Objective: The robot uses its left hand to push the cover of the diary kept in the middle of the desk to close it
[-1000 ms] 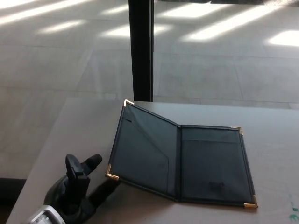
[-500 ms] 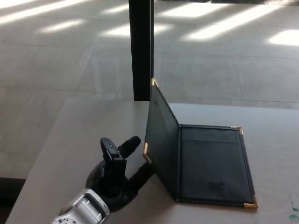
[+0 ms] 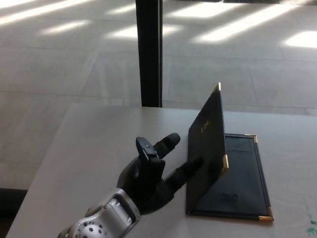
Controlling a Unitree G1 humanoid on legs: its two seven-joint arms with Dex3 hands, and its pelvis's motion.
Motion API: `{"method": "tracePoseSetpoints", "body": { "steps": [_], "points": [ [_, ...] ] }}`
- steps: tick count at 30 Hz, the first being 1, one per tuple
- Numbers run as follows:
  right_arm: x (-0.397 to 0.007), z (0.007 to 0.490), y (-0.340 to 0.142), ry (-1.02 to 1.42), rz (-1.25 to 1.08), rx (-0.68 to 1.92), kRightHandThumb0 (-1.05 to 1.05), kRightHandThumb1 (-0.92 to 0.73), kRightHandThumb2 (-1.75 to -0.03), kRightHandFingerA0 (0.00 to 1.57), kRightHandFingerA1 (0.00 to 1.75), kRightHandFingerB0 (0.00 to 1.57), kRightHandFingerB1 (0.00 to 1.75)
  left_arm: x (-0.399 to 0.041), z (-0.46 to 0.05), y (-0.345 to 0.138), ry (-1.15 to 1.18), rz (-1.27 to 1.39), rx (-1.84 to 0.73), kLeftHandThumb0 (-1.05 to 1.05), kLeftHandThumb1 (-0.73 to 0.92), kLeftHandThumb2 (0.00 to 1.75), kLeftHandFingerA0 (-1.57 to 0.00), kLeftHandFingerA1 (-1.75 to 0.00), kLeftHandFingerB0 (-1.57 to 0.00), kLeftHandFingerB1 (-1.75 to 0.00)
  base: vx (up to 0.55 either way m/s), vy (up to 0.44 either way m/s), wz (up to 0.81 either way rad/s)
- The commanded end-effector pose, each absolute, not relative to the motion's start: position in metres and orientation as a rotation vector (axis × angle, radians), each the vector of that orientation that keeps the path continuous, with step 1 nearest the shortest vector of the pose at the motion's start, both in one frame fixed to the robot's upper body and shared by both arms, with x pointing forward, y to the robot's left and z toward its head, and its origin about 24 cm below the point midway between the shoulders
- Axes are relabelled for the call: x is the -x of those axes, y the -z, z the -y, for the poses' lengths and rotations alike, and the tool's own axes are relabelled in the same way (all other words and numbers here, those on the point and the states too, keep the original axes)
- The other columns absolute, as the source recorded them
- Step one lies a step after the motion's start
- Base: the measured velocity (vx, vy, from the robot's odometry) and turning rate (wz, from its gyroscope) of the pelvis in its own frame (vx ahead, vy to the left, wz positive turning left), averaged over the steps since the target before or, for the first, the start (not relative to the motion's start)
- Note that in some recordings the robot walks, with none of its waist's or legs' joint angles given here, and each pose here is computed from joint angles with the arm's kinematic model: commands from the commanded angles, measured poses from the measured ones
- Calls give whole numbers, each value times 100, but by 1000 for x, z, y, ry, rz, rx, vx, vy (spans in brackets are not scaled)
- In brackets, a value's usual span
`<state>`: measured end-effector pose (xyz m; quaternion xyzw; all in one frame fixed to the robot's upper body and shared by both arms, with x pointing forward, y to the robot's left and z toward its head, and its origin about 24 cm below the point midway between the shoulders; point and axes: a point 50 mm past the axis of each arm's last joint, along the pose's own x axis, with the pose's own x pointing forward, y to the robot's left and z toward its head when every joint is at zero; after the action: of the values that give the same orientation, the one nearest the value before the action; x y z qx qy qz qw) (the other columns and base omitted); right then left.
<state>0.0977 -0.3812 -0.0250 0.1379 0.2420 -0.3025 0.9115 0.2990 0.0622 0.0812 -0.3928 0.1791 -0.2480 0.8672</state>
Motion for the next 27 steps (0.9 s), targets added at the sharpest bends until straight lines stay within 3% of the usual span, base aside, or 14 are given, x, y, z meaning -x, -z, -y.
{"method": "tracePoseSetpoints", "body": {
  "steps": [1,2,3,4,5,6,7,9,14,15,16,19,22,27],
  "points": [
    [-96,387,20,620,-493,-254,-74,-76,-111,48,66,34,52,-282,-2,-93,653,-466,902,-102,90,138,0,-49,-13,0,0,0,0],
    [-96,385,19,621,-493,-256,-73,-75,-111,48,67,35,53,-280,9,-94,670,-488,900,-101,90,139,0,-48,-13,0,0,0,0],
    [-97,384,18,611,-494,-253,-74,-92,-68,50,61,40,40,-278,20,-96,686,-494,884,-102,91,138,0,-50,-13,0,0,0,0],
    [-98,385,20,614,-500,-249,-74,-76,-111,48,66,34,52,-276,31,-99,719,-495,871,-100,91,139,0,-47,-10,0,0,0,0],
    [-98,384,21,611,-501,-248,-74,-76,-111,48,66,34,52,-275,31,-99,720,-494,870,-100,91,139,0,-47,-10,0,0,0,0],
    [-99,383,21,600,-496,-249,-75,-92,-67,50,62,39,39,-271,51,-103,783,-511,853,-97,86,136,-2,-44,-3,-3,0,0,0],
    [-100,382,20,597,-492,-257,-75,-92,-67,49,62,40,41,-268,58,-103,790,-514,841,-97,85,130,-10,-49,0,-4,0,0,0],
    [-103,380,20,587,-491,-254,-74,-92,-69,46,60,37,39,-263,67,-95,795,-548,839,-94,89,138,0,-44,-2,-4,0,0,0],
    [-104,378,14,580,-490,-241,-74,-92,-68,47,58,38,38,-253,65,-63,752,-644,795,-100,87,138,0,-53,-9,0,0,0,0],
    [-106,379,15,583,-492,-238,-78,-75,-86,46,60,36,45,-252,60,-51,726,-659,771,-94,82,136,-10,-59,-2,-4,0,0,0],
    [-106,379,15,583,-492,-239,-74,-91,-68,49,56,41,37,-252,58,-48,720,-664,765,-95,83,137,-7,-57,-2,-3,0,0,0],
    [-105,380,18,586,-488,-247,-74,-92,-67,50,60,41,39,-254,50,-39,684,-679,735,-93,83,136,-11,-59,0,-5,0,0,0],
    [-105,380,16,603,-494,-250,-72,-92,-68,50,58,40,38,-262,41,-49,679,-639,742,-98,90,140,0,-52,-5,0,0,0,0],
    [-100,381,17,600,-492,-254,-72,-92,-68,49,58,40,38,-288,12,-103,730,-433,759,-92,87,138,0,-47,-2,-5,0,0,0]
  ]
}}
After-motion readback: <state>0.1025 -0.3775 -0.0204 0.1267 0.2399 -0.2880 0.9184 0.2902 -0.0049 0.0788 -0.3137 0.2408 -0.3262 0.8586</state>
